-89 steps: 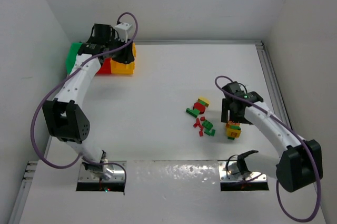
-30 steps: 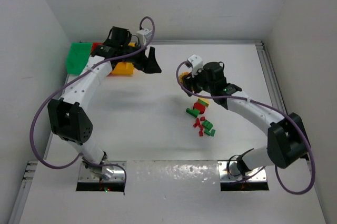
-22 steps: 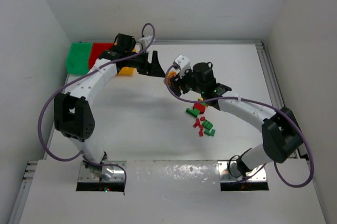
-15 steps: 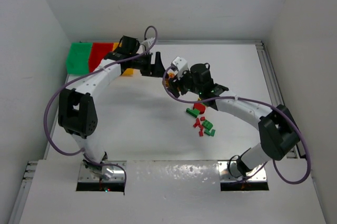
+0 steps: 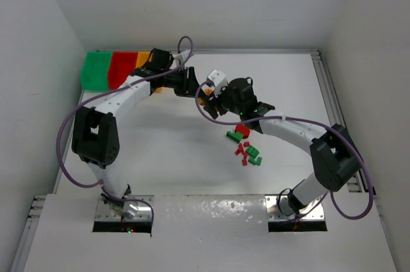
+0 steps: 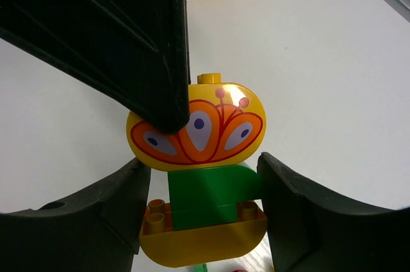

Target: Sort the legos into containers by color

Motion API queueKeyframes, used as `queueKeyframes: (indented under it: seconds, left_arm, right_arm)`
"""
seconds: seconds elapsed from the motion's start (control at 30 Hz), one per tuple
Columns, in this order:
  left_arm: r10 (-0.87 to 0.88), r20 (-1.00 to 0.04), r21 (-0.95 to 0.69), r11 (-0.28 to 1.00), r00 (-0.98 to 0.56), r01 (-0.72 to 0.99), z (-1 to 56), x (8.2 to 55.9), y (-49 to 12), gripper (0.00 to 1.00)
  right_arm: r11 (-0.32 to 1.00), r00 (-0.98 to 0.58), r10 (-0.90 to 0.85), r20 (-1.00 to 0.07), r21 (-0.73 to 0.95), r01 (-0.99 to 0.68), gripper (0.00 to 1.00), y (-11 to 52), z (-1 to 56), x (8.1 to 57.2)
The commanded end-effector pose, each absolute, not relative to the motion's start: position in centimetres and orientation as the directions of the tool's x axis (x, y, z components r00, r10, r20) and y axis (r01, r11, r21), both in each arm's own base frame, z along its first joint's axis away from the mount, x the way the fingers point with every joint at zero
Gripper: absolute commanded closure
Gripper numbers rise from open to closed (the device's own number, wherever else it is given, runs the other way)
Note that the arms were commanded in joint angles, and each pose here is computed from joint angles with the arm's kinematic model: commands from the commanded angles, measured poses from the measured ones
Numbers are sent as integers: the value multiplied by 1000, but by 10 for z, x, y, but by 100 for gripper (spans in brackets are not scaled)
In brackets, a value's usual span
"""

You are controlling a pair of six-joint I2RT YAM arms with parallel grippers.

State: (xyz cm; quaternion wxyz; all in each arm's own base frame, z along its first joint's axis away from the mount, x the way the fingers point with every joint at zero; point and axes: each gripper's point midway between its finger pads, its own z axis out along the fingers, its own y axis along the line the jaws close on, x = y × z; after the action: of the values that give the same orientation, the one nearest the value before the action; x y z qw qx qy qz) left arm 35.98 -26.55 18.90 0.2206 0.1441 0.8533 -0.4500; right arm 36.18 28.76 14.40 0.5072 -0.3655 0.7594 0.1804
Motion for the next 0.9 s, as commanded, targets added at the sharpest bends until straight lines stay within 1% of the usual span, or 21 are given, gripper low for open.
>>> queueKeyframes:
  seconds: [0.0,0.03,0.07,0.1,0.13,0.23,0.27,0.3,0.33,0.37,0.4,0.57,0.73,0.87]
  left_arm:
    - [51,-517,-725,505,-855,468,197,359,-274,78]
    - [46,-499,-744,489,-865,455,196,357,-277,85]
    - [43,-492,-753,480,-870,450,196,356,-278,87]
    - [43,-482,-767,463,-875,445,197,353,-279,95]
    - [36,-460,-782,458,-887,424,195,351,-280,100]
    - [33,-452,-791,447,-891,418,194,351,-281,100]
    - [34,-450,-789,454,-892,415,193,351,-281,100]
    - [33,-474,-768,474,-880,431,192,356,-279,100]
    - [39,-468,-758,495,-883,424,188,358,-275,100]
    - [46,-485,-739,512,-873,438,186,361,-272,100]
    - [48,-526,-698,547,-849,463,186,374,-263,100]
    - [9,-524,-662,626,-852,413,176,400,-222,100]
    - [9,-532,-659,624,-847,420,177,402,-214,100]
    - [8,-546,-651,626,-838,429,181,405,-213,100]
  right_arm:
    - [687,-122,-289,-949,-118,-717,100,298,181,375]
    - [690,-119,-287,-951,-119,-714,100,298,182,376]
    - [691,-116,-286,-951,-120,-713,100,298,182,376]
    - [692,-116,-284,-952,-119,-712,100,298,183,377]
    - [692,-117,-283,-952,-118,-712,100,299,182,377]
    - [693,-118,-274,-955,-111,-713,100,300,183,377]
    - [693,-122,-275,-954,-109,-713,100,300,182,377]
    - [695,-127,-277,-952,-107,-711,100,299,180,377]
    - [694,-132,-285,-950,-109,-711,100,298,177,376]
    - [695,-154,-303,-940,-107,-711,100,295,167,372]
    - [694,-169,-316,-934,-106,-712,100,292,160,370]
    - [696,-245,-380,-892,-102,-711,100,273,117,349]
    - [692,-294,-401,-867,-77,-718,100,264,95,335]
    - [701,-302,-407,-862,-83,-709,100,260,91,334]
